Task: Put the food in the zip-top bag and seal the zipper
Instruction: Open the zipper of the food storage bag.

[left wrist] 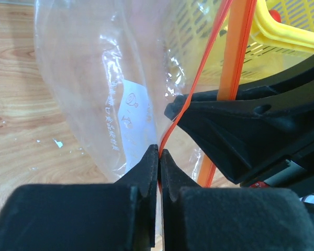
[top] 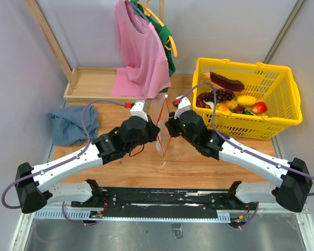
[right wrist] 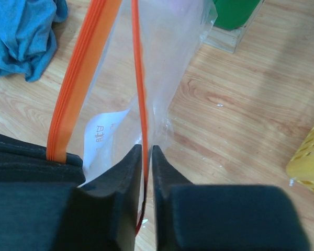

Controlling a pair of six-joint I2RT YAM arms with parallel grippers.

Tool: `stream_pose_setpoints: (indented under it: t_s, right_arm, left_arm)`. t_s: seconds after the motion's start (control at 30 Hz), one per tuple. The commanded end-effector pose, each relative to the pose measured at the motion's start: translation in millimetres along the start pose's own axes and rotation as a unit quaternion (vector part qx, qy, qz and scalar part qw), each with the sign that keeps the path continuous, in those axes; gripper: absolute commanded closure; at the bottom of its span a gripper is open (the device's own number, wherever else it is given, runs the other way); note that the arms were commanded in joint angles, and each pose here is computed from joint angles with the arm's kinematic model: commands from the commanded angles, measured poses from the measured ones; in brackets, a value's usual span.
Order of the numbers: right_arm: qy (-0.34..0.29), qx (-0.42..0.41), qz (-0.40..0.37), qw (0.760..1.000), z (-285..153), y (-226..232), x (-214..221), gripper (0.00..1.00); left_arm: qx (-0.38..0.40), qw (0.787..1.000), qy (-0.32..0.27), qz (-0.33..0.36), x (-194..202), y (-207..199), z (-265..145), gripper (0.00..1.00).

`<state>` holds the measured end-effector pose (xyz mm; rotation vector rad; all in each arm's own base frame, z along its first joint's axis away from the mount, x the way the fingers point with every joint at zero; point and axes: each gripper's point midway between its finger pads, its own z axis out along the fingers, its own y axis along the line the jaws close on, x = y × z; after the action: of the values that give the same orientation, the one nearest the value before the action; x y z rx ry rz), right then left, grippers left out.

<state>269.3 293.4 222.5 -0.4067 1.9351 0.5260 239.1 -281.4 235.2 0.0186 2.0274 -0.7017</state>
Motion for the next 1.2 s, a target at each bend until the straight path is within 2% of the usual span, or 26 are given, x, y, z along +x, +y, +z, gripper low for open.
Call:
stream_pose_setpoints:
  t_s: [0.0,0.07,0.3,0.43,0.63,0.7,0.77,0.93,1.0,1.17]
  right_arm:
    - [-0.017,0.006,0.009,1.000,-2,1,-2,0.93]
    - [-0.022,0.003,0.018,1.000,-4,3,-3,0.99]
    - [-0.034,-0.022,0.049,0.998,-7,16,-5,0.99]
    - [-0.031,-0.030,0.052,0.998,-4,24,-5,0.99]
    - [-0.027,-0.035,0.049,0.998,-1,29,-4,0.99]
    - [-0.024,-0.028,0.044,0.998,-1,26,-2,0.99]
    - [-0.023,-0.014,0.036,0.999,-2,20,-1,0.99]
    - [-0.021,0.027,0.020,0.999,-4,0,4,1.00]
    - [-0.015,0.034,0.019,0.999,-4,-5,6,0.99]
    - [0.004,0.036,0.017,0.999,2,-9,10,0.99]
  left_arm:
    - [-0.034,0.999,-0.011,0.000,-2,12,-1,0.93]
    - [-0.040,0.999,-0.011,0.001,-2,14,-1,0.85]
    - [-0.058,0.998,-0.004,0.010,-2,16,4,0.59]
    - [-0.054,0.999,0.002,0.011,1,12,9,0.51]
    - [-0.057,0.998,0.009,0.013,4,10,16,0.48]
    - [-0.064,0.998,0.008,0.017,4,13,15,0.50]
    - [-0.084,0.996,0.005,0.022,2,21,12,0.56]
    - [-0.139,0.990,-0.015,0.037,-16,42,-8,0.89]
    - [-0.160,0.986,-0.025,0.040,-28,49,-20,0.97]
    - [-0.204,0.977,-0.028,0.057,-47,65,-51,0.99]
